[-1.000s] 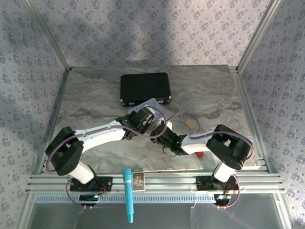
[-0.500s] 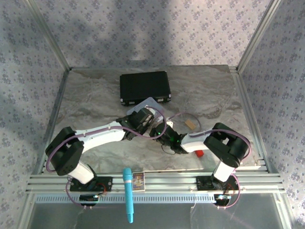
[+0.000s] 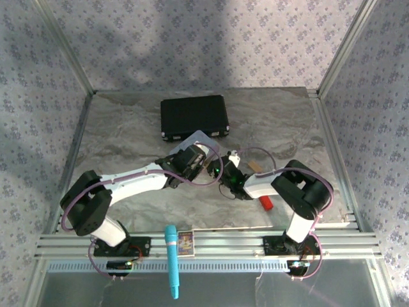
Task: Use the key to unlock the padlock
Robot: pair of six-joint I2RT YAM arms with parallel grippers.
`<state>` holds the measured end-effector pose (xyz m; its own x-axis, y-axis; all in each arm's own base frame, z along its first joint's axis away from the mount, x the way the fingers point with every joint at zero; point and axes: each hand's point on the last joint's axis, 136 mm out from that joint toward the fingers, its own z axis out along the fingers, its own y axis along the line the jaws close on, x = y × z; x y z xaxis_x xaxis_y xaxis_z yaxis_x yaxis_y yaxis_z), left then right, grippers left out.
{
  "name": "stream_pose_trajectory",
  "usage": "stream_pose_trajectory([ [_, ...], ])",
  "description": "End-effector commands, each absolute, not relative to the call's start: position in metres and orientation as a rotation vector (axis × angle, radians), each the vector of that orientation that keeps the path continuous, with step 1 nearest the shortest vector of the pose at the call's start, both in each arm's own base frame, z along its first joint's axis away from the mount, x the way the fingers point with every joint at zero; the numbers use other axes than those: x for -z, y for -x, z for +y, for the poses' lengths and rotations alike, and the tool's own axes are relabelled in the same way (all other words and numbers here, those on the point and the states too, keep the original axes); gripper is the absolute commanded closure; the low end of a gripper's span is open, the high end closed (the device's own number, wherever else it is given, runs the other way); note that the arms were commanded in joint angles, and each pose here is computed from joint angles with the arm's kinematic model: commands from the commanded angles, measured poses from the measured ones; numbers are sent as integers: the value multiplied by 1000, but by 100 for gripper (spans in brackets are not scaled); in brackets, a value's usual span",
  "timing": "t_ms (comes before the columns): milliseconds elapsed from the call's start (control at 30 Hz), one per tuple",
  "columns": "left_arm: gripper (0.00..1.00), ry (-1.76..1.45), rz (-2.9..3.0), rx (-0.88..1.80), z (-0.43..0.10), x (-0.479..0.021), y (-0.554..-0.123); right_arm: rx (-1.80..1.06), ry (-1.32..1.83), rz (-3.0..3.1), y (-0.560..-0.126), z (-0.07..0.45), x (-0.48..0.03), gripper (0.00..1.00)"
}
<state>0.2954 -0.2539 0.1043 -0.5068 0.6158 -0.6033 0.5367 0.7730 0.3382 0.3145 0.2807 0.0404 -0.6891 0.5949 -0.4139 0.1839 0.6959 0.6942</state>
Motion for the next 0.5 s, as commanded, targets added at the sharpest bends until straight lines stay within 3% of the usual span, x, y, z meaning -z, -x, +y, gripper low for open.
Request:
stream_pose_trajectory([
  [0,34,-1011,2382,-204,-232,-60,-262,-803,-601,2251,-321,277,-44,75],
  [233,29,-846,2362,-351,-217,-82,-279,-674,-549,2555,-278,252,7,74],
  [467,6,-753,2361,-340,-217,-102,-279,-380,-379,2850,-242,203,22,71],
])
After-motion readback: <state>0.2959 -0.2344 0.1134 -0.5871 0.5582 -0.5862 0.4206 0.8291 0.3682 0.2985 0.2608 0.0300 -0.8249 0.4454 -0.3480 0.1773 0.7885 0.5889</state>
